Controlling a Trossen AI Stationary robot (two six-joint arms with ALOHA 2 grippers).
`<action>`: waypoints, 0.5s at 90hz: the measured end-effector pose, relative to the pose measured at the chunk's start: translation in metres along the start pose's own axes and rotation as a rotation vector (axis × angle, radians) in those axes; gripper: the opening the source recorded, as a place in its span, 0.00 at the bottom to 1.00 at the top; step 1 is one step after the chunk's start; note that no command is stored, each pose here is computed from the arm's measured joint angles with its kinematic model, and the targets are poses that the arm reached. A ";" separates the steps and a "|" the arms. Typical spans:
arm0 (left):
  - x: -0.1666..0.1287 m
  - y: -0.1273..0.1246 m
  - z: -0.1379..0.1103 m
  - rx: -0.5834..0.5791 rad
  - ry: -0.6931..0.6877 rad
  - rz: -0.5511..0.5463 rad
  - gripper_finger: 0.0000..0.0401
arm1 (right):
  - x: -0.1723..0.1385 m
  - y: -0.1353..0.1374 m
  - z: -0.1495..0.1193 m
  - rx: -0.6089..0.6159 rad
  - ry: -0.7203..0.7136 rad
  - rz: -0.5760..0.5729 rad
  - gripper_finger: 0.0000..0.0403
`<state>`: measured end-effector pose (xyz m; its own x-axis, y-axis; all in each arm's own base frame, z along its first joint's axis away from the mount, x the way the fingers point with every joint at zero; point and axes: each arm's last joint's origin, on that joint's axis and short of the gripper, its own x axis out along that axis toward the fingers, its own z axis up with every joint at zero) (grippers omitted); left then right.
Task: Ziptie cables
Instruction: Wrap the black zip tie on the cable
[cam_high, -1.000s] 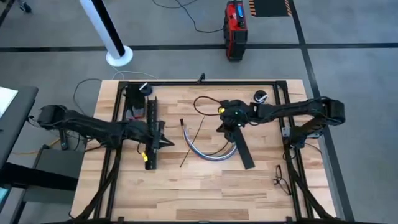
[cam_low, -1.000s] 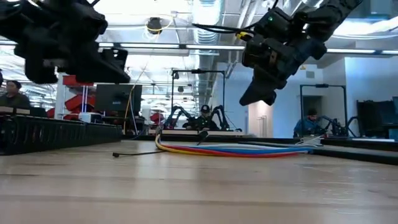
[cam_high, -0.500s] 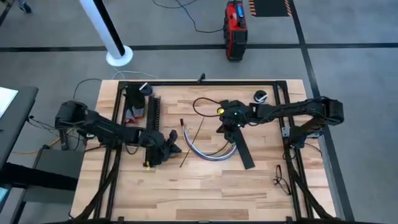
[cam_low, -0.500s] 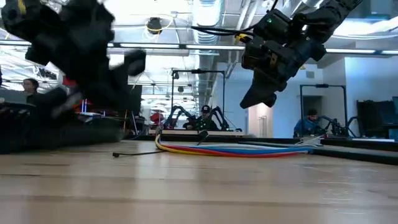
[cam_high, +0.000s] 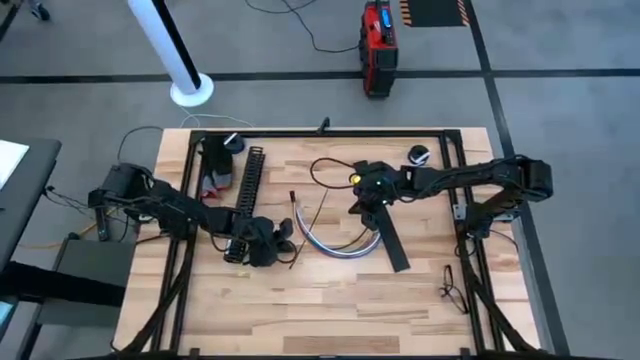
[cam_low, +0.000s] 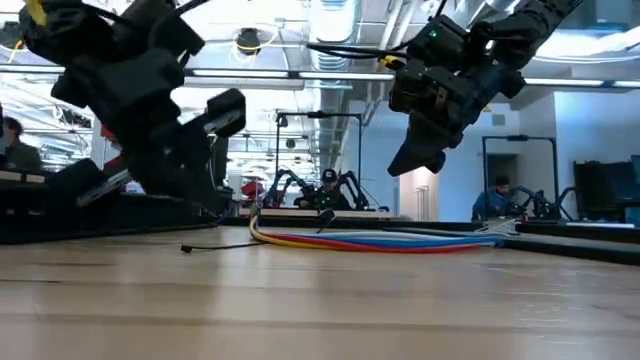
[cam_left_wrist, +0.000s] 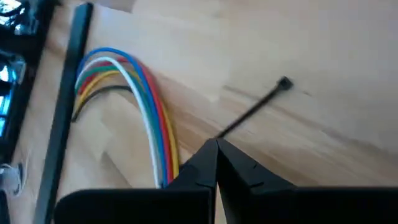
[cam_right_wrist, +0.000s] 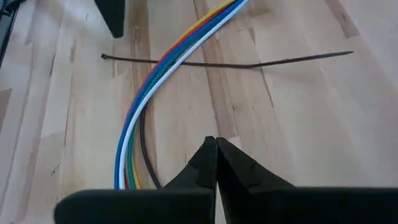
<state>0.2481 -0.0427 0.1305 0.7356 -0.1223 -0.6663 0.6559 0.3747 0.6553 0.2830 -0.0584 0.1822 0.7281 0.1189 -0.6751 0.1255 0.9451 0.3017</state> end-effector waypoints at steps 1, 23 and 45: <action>0.000 0.000 0.000 0.005 0.000 0.000 0.00 | 0.000 0.000 0.000 0.000 0.000 0.000 0.00; 0.000 -0.003 0.000 0.087 -0.034 -0.041 0.01 | 0.000 0.000 0.000 0.000 0.005 -0.001 0.00; 0.007 -0.006 0.000 0.115 -0.070 -0.059 0.13 | 0.000 0.000 -0.001 0.001 0.010 -0.002 0.00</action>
<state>0.2496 -0.0458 0.1222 0.7025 -0.2060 -0.6812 0.7106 0.2575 0.6548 0.2823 -0.0582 0.1815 0.7208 0.1204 -0.6826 0.1276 0.9449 0.3015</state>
